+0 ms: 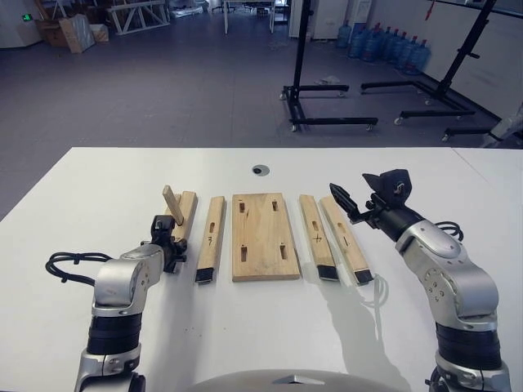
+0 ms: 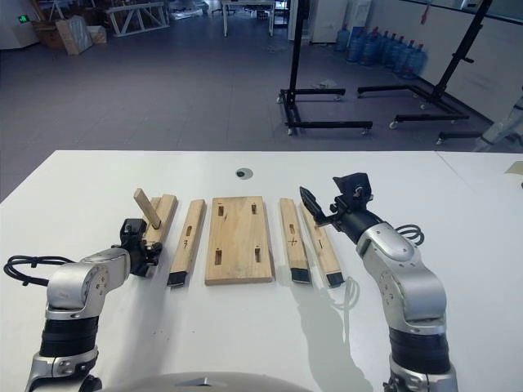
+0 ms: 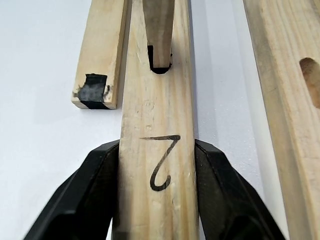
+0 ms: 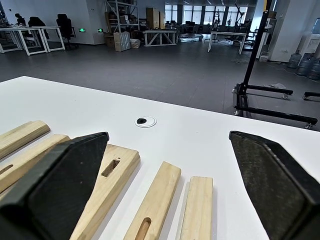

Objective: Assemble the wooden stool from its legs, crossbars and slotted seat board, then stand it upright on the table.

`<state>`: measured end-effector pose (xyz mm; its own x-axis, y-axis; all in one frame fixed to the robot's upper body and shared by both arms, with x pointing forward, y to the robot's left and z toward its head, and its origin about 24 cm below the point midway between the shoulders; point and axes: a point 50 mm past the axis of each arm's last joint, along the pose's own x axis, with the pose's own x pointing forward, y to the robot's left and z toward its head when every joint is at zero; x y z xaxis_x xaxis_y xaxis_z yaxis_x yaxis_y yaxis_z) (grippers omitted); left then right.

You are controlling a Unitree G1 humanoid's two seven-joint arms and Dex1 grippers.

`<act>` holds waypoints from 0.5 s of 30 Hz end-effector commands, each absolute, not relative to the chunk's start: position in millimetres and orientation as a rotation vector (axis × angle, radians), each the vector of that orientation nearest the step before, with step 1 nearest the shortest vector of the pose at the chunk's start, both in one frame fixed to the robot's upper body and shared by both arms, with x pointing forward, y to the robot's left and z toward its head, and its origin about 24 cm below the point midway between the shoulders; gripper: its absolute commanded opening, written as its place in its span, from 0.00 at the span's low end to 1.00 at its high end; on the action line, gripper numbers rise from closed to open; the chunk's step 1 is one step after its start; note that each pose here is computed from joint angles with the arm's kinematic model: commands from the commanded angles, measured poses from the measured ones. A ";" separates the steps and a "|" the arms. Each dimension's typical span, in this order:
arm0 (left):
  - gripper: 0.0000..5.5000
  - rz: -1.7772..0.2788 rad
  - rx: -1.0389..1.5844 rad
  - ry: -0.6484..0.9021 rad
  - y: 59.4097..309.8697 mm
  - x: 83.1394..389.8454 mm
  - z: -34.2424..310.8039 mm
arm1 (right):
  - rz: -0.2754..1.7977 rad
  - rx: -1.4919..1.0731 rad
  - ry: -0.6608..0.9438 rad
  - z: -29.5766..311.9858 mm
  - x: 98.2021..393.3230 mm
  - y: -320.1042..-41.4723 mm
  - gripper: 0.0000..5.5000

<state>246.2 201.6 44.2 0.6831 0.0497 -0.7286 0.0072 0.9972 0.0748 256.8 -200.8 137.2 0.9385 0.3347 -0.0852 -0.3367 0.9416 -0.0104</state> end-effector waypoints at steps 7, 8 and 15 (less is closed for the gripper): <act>0.37 0.006 0.129 0.680 199.3 270.4 69.4 | 0.336 -0.027 0.072 139.3 264.9 -203.7 0.81; 0.37 0.004 0.116 0.607 198.3 280.5 85.1 | 0.334 -0.029 0.069 140.0 266.1 -204.5 0.81; 0.37 -0.187 -0.177 -0.060 203.8 327.2 230.4 | 0.336 -0.001 -0.011 164.8 283.1 -215.0 0.81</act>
<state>325.2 202.5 189.8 0.9910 -0.0555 -0.1214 0.0464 0.9960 -0.0759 276.3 -206.6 145.4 0.9405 0.3362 -0.0484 -0.3369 0.9415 -0.0055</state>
